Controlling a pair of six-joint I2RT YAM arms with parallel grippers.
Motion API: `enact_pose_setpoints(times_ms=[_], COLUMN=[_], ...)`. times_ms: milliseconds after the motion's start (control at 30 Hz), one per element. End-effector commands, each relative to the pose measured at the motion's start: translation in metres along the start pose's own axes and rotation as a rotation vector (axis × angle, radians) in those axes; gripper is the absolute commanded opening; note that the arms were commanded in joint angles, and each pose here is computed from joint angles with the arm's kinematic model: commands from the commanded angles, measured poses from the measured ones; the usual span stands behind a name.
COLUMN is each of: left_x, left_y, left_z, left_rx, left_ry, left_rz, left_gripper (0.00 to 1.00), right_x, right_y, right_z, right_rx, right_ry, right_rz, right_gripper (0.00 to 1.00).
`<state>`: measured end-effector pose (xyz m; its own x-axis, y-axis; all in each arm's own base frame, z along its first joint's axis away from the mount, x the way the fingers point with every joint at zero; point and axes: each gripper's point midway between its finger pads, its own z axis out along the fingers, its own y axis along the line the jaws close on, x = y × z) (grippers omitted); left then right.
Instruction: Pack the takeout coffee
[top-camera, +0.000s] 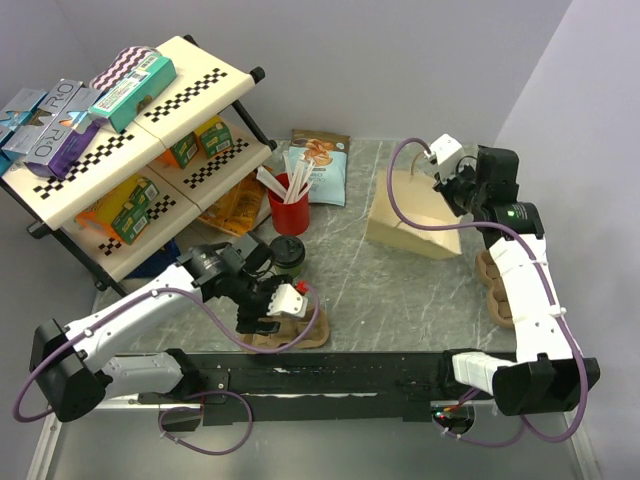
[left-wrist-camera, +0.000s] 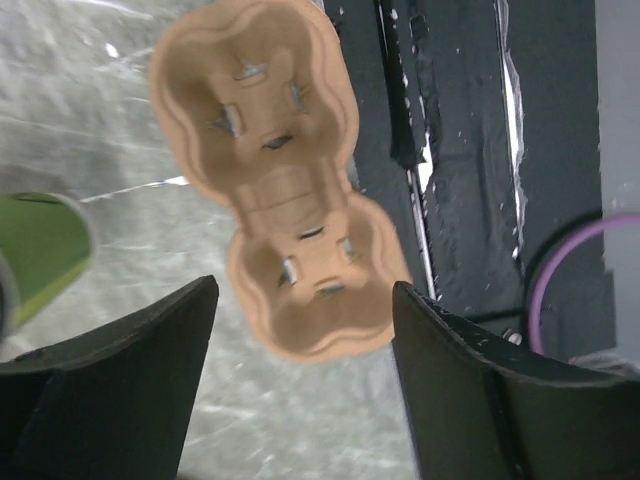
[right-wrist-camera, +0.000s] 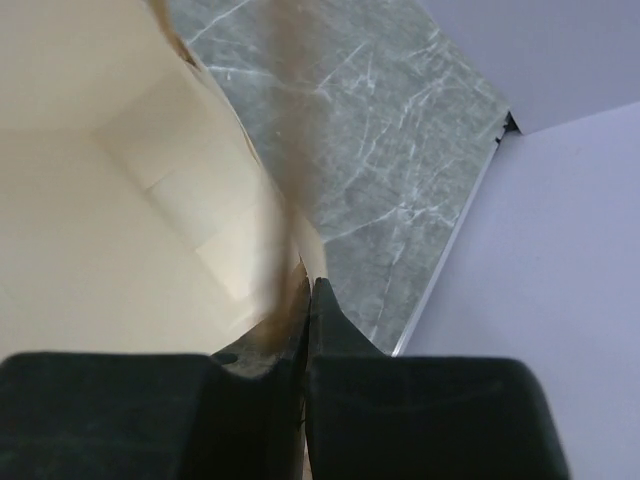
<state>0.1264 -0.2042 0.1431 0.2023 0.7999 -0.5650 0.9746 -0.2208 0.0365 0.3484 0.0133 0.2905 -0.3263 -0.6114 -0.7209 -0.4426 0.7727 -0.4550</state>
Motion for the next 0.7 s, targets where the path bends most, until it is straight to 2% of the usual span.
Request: enact_pose_setpoints(times_ms=[0,167,500,667], left_x=[-0.017,-0.018,-0.003,0.011], left_y=[0.006,0.016,0.018,0.012], left_z=[0.013,0.028,0.063,0.074], left_rx=[-0.048,-0.071,-0.052,-0.059], left_ry=[-0.115,-0.136,-0.08,-0.035], left_rz=[-0.107,-0.16,-0.258,-0.265], left_gripper=[0.74,0.67,0.55,0.55], right_x=[-0.014,-0.024,-0.029,-0.03], right_y=[0.0,-0.005,-0.01,-0.014], right_z=[-0.013,-0.016,-0.021,-0.024], right_rx=[0.023,0.028,0.041,0.064], right_ry=[-0.059,-0.07,-0.069,-0.07], right_rz=[0.041,0.064,0.088,0.083], right_gripper=[0.0,0.0,0.0,0.0])
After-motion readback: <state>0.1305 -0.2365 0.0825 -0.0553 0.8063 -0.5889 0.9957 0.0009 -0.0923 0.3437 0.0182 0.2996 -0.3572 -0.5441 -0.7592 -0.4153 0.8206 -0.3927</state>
